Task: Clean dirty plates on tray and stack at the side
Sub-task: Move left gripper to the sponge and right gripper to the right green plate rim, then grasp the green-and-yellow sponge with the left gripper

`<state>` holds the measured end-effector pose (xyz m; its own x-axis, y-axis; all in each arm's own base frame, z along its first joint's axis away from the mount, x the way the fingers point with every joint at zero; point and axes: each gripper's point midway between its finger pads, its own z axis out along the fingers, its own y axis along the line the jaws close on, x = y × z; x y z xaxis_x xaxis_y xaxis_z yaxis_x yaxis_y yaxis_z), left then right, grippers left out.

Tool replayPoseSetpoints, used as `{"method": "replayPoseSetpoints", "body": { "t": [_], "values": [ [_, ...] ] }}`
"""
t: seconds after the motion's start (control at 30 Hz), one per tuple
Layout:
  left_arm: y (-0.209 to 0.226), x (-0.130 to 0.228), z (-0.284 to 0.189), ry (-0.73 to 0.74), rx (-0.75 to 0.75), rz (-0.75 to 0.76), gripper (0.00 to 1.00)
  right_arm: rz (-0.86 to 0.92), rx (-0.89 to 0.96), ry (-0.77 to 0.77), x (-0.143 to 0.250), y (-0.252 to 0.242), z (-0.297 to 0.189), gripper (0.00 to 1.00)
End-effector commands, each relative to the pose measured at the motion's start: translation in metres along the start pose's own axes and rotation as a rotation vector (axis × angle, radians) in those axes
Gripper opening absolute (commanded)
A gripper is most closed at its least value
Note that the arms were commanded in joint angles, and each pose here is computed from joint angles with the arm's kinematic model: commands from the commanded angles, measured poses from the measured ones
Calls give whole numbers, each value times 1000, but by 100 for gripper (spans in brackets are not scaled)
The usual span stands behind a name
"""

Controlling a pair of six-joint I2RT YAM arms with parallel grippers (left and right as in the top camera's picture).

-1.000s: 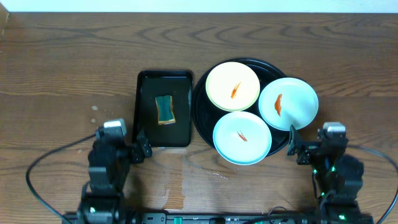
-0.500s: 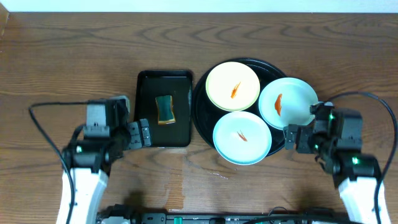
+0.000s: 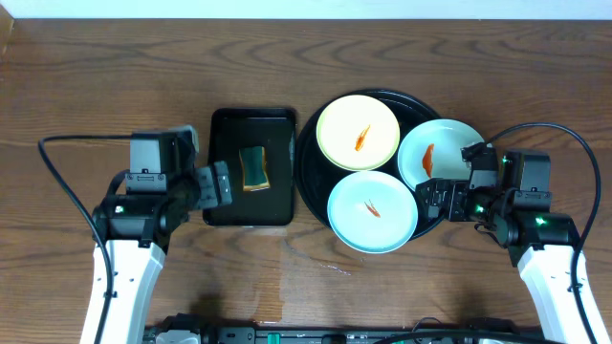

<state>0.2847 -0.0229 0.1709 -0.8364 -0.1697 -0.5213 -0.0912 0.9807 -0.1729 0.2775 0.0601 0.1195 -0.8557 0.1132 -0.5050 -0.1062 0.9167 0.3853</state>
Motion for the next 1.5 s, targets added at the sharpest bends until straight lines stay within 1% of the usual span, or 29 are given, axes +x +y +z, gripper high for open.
{"method": "replayPoseSetpoints", "body": {
  "t": [0.0, 0.1, 0.23, 0.3, 0.47, 0.57, 0.6, 0.7, 0.73, 0.8, 0.83, 0.93, 1.03, 1.27, 1.4, 1.47],
  "values": [
    [-8, -15, 4, -27, 32, -6, 93, -1, -38, 10, 0, 9, 0, 94],
    [-16, -14, 21, 9, 40, 16, 93, 45, -33, 43, 7, 5, 7, 90],
    [-23, -2, 54, 104, 38, 41, 93, 111, -27, 107, 17, -1, 20, 85],
    [-23, 5, 70, 151, 31, 44, 93, 127, -31, 144, 23, -2, 27, 81],
    [-24, 20, 105, 243, 18, 54, 89, 135, -29, 215, 34, -5, 46, 72],
    [-27, 29, 121, 282, 14, 65, 88, 130, -36, 253, 41, -4, 57, 70],
    [-28, 31, 125, 293, 14, 69, 88, 127, -38, 264, 43, -3, 60, 66],
    [-30, 38, 133, 317, 12, 78, 86, 111, -44, 290, 48, 0, 70, 65],
    [-30, 39, 135, 321, 12, 79, 85, 107, -46, 295, 49, 1, 73, 64],
    [-30, 40, 138, 326, 11, 80, 78, 101, -40, 307, 52, 1, 78, 61],
    [-30, 41, 139, 327, 11, 80, 76, 110, -26, 312, 53, -2, 80, 61],
    [-30, 40, 141, 317, 14, 80, 75, 133, 6, 329, 57, -8, 85, 58],
    [-31, 36, 143, 297, 19, 82, 74, 141, 9, 344, 61, -10, 88, 52],
    [-35, 25, 148, 243, 27, 33, 74, 148, 8, 350, 62, -10, 90, 50],
    [-36, 20, 149, 223, 34, 34, 73, 147, 8, 348, 62, -10, 90, 43],
    [-37, 18, 149, 215, 36, 34, 73, 147, 8, 347, 61, -10, 91, 43]
  ]
}}
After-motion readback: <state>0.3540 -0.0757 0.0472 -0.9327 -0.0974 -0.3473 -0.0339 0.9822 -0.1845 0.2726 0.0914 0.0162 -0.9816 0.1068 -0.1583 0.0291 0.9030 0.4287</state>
